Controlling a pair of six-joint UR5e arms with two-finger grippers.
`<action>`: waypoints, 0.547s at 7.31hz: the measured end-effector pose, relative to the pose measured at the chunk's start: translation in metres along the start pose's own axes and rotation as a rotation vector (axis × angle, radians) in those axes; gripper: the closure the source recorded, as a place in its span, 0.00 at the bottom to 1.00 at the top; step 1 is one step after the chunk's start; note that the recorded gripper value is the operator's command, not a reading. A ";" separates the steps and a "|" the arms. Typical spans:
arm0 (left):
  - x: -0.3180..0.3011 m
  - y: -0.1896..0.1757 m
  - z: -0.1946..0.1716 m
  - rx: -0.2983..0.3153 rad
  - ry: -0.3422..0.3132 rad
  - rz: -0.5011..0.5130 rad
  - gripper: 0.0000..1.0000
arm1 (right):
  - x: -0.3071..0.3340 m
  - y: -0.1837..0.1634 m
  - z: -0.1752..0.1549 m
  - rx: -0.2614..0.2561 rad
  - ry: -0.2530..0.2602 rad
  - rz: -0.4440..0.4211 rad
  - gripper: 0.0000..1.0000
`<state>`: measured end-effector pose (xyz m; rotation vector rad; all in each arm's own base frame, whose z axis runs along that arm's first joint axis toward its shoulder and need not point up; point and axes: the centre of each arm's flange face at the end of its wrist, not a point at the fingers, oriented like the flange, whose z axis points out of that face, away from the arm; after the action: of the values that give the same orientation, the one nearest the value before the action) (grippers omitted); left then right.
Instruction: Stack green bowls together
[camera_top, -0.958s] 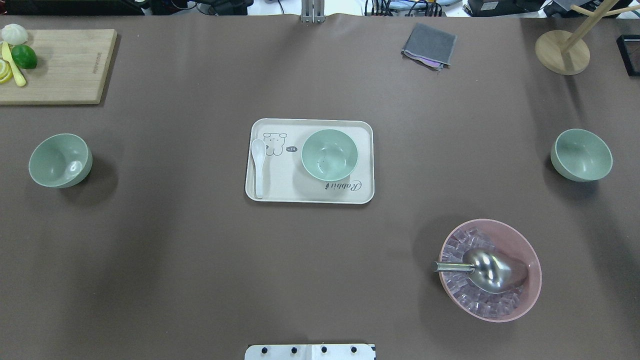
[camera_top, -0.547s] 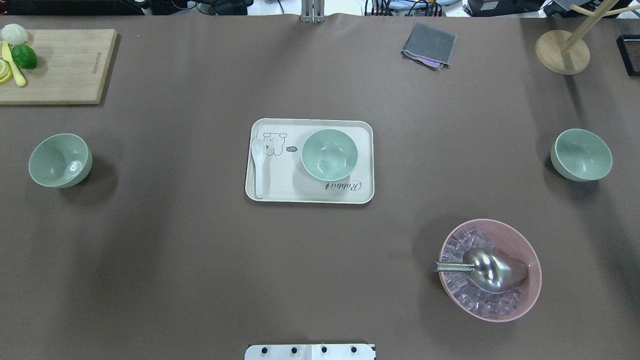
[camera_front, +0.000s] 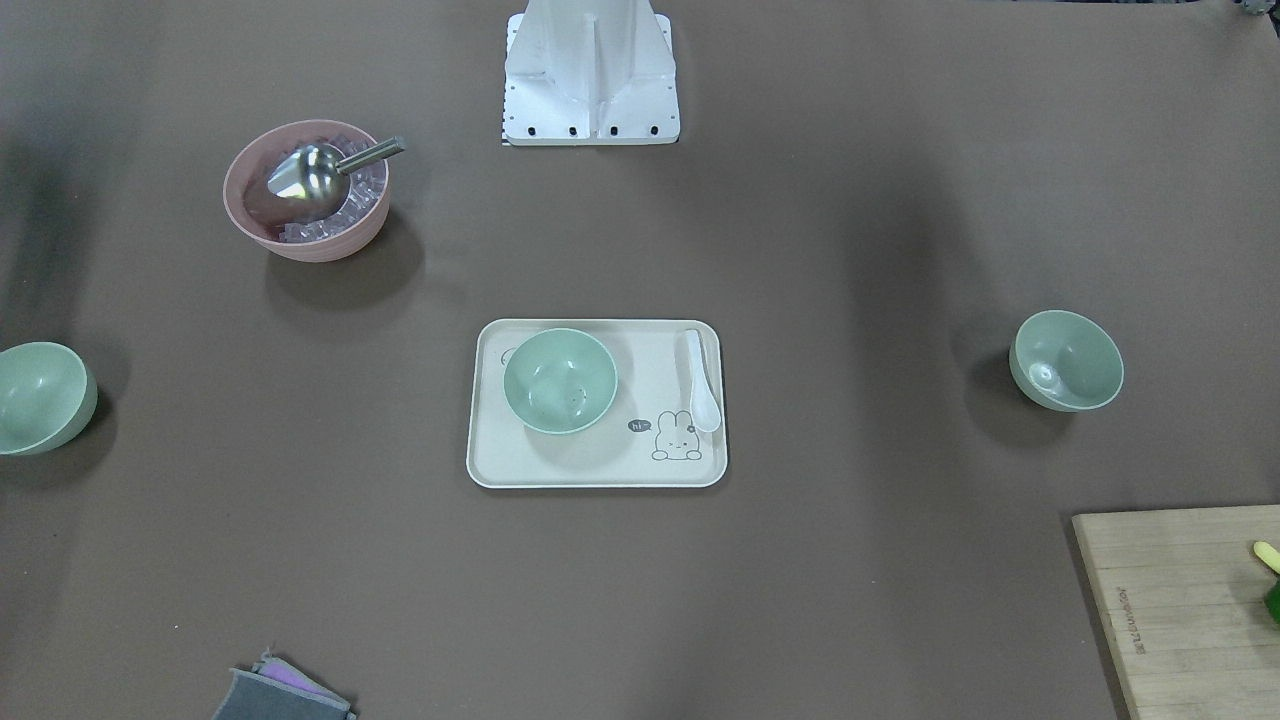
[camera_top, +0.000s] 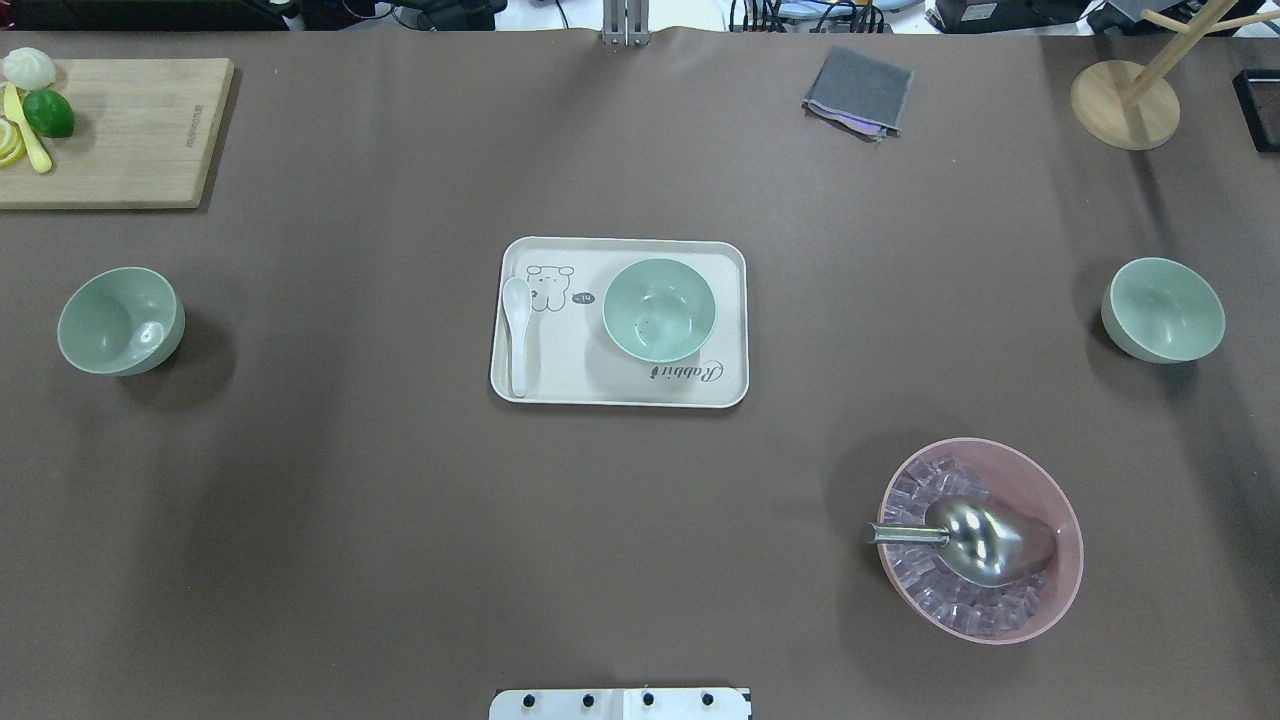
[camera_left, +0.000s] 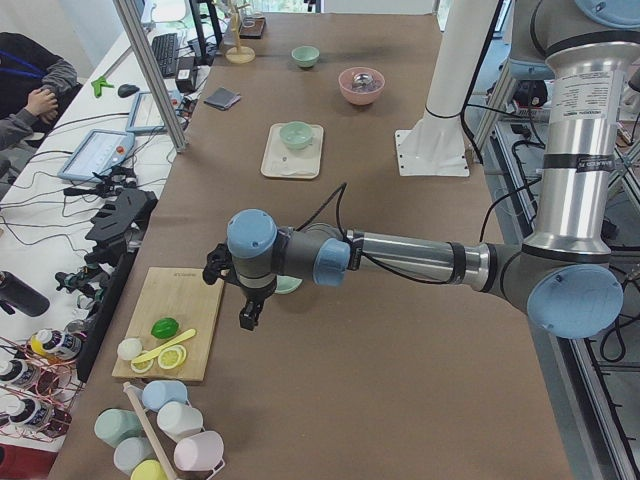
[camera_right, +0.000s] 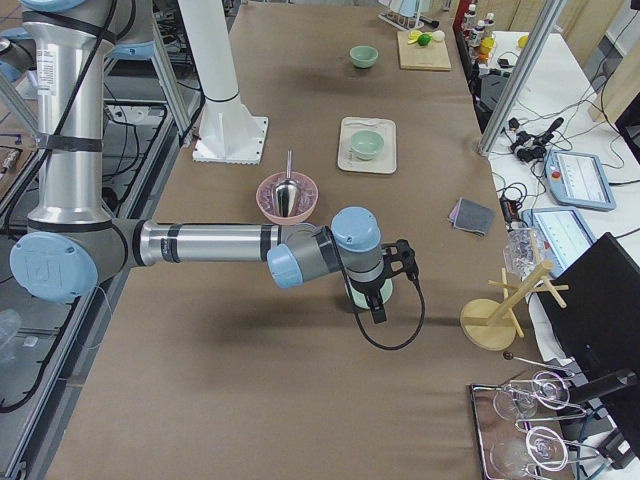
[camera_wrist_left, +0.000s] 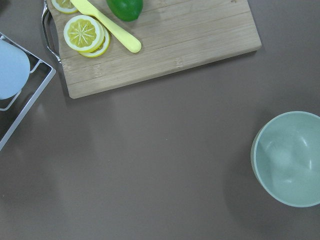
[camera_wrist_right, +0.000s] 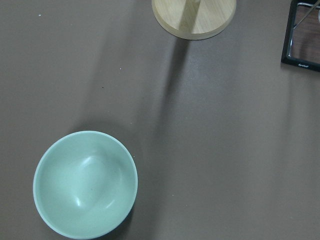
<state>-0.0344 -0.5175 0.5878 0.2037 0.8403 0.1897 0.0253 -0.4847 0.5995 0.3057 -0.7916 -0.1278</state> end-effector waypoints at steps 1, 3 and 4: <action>0.016 -0.009 0.012 -0.019 0.009 -0.024 0.01 | -0.013 -0.008 0.008 -0.010 -0.010 0.050 0.00; 0.048 -0.027 0.034 -0.054 0.015 -0.129 0.01 | -0.034 -0.022 0.017 -0.021 -0.022 0.145 0.00; 0.061 -0.030 0.047 -0.078 0.017 -0.157 0.01 | -0.044 -0.029 0.022 -0.025 -0.026 0.192 0.00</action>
<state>0.0440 -0.5365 0.5671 0.0624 0.8605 0.0766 -0.0211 -0.5067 0.5749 0.2029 -0.8400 0.0388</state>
